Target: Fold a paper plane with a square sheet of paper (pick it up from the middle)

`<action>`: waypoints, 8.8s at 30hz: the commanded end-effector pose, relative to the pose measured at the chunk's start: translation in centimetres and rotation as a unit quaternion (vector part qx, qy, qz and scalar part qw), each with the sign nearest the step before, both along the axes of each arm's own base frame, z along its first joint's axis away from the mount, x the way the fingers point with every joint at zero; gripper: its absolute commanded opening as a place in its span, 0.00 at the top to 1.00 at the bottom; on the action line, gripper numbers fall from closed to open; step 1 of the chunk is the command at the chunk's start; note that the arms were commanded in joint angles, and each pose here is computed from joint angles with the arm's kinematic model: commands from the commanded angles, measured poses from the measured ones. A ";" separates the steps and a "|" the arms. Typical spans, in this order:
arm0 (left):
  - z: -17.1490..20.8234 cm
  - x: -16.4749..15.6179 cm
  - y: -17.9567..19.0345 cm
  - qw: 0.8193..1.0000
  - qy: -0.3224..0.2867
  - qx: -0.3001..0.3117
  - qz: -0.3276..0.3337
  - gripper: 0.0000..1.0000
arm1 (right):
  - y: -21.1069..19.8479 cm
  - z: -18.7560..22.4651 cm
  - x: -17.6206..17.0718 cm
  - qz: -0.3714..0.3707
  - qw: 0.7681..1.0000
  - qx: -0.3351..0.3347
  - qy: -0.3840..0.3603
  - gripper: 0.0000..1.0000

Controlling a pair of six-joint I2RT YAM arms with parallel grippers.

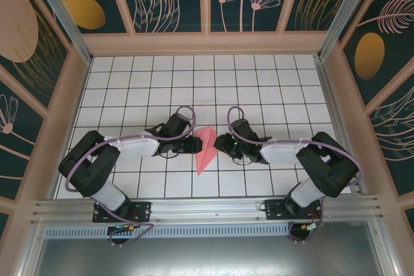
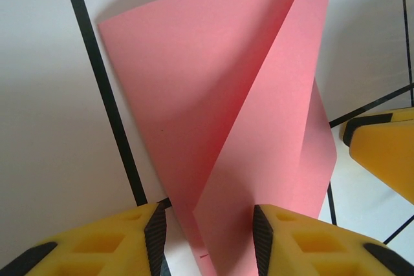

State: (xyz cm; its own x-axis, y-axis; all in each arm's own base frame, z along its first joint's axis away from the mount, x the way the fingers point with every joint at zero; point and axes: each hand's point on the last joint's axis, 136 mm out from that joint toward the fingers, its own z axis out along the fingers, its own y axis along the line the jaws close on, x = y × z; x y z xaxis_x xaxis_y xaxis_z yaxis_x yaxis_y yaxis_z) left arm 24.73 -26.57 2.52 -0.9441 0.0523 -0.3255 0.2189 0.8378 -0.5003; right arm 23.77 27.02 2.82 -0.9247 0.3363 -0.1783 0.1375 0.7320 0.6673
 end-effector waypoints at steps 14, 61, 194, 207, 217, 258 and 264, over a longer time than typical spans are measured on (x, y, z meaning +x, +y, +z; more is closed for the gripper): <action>-0.8 0.2 -0.4 1.000 0.006 0.002 -0.016 0.60 | 2.2 0.5 0.2 0.013 0.999 0.039 0.006 0.61; -0.2 -0.1 0.0 1.000 0.001 -0.021 0.010 0.70 | 4.2 1.6 1.6 0.045 0.993 0.106 -0.025 0.50; 12.6 -2.7 10.8 0.967 -0.203 -0.050 0.149 0.05 | 1.3 12.4 -1.8 0.123 0.974 0.118 -0.149 0.57; 10.7 -2.9 11.2 0.967 -0.175 -0.062 0.176 0.05 | 3.5 9.0 2.8 0.020 0.996 0.071 -0.051 0.61; 8.8 -2.3 9.4 0.979 -0.147 -0.046 0.135 0.04 | 4.5 13.0 5.4 0.000 0.996 0.046 -0.077 0.59; 5.8 2.4 6.2 0.953 -0.056 -0.171 0.245 0.15 | 6.6 6.7 0.7 0.204 0.974 0.072 -0.063 0.84; 5.5 2.6 5.3 0.961 -0.045 -0.158 0.221 0.14 | 6.8 4.4 1.2 0.208 0.976 0.048 -0.044 0.84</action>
